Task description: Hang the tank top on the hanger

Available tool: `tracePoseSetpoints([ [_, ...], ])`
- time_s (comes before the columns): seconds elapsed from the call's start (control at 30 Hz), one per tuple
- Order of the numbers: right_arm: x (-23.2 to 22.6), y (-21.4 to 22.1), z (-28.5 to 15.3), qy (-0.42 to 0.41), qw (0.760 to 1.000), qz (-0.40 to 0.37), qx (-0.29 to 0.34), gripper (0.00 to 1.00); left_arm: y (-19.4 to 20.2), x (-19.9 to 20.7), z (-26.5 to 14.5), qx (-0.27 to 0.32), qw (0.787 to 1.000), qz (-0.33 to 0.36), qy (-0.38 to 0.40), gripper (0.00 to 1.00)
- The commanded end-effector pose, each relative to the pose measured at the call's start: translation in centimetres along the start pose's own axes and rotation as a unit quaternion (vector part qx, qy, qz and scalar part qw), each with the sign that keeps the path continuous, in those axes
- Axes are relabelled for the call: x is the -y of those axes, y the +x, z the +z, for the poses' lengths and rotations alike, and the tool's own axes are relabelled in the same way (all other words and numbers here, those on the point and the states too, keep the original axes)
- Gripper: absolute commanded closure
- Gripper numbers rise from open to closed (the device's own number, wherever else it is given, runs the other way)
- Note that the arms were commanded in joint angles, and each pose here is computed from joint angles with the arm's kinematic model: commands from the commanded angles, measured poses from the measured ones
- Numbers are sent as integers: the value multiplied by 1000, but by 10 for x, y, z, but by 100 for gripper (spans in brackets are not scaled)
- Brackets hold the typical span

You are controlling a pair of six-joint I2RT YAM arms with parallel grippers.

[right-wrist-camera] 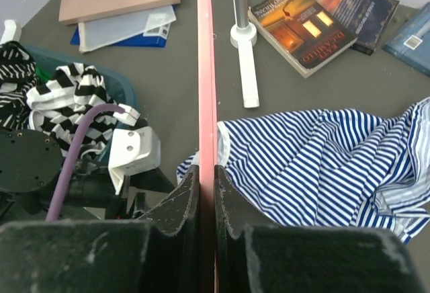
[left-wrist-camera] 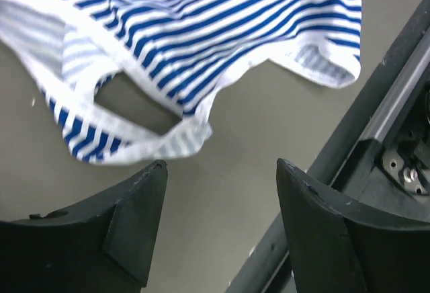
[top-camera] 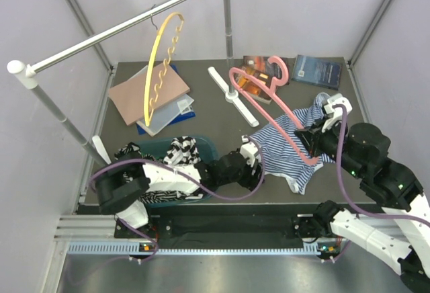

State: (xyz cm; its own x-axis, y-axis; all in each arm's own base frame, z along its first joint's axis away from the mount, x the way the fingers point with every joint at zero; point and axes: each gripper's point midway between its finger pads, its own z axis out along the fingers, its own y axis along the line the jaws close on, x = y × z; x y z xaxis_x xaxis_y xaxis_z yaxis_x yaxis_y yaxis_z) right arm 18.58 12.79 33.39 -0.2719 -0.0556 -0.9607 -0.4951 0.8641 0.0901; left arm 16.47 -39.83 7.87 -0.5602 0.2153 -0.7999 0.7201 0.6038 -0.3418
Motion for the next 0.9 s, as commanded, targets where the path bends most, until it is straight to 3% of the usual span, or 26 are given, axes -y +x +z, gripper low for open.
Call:
tracePoseSetpoints([
  [0.0, 2, -5, -4, 10, 1000, 11, 1, 100, -32, 16, 14, 36, 999, 34, 17, 30],
  [0.6, 6, -1, -8, 19, 1000, 2, -7, 100, 5, -27, 49, -24, 993, 88, -82, 42],
  [0.7, 7, 1, -7, 22, 1000, 2, -10, 100, 12, -27, 54, -32, 991, 97, -89, 59],
  [0.73, 7, 0, -8, 22, 1000, 2, -8, 100, 12, -30, 55, -32, 990, 99, -99, 74],
  [0.8, 7, -1, -9, 22, 1000, 2, -9, 100, 11, -32, 55, -32, 989, 97, -110, 93],
  [0.83, 6, -3, -11, 19, 1000, 3, -7, 100, 5, -36, 54, -21, 987, 95, -125, 100],
  [0.87, 6, -3, -12, 19, 1000, 3, -8, 100, 0, -37, 53, -13, 987, 88, -133, 100],
])
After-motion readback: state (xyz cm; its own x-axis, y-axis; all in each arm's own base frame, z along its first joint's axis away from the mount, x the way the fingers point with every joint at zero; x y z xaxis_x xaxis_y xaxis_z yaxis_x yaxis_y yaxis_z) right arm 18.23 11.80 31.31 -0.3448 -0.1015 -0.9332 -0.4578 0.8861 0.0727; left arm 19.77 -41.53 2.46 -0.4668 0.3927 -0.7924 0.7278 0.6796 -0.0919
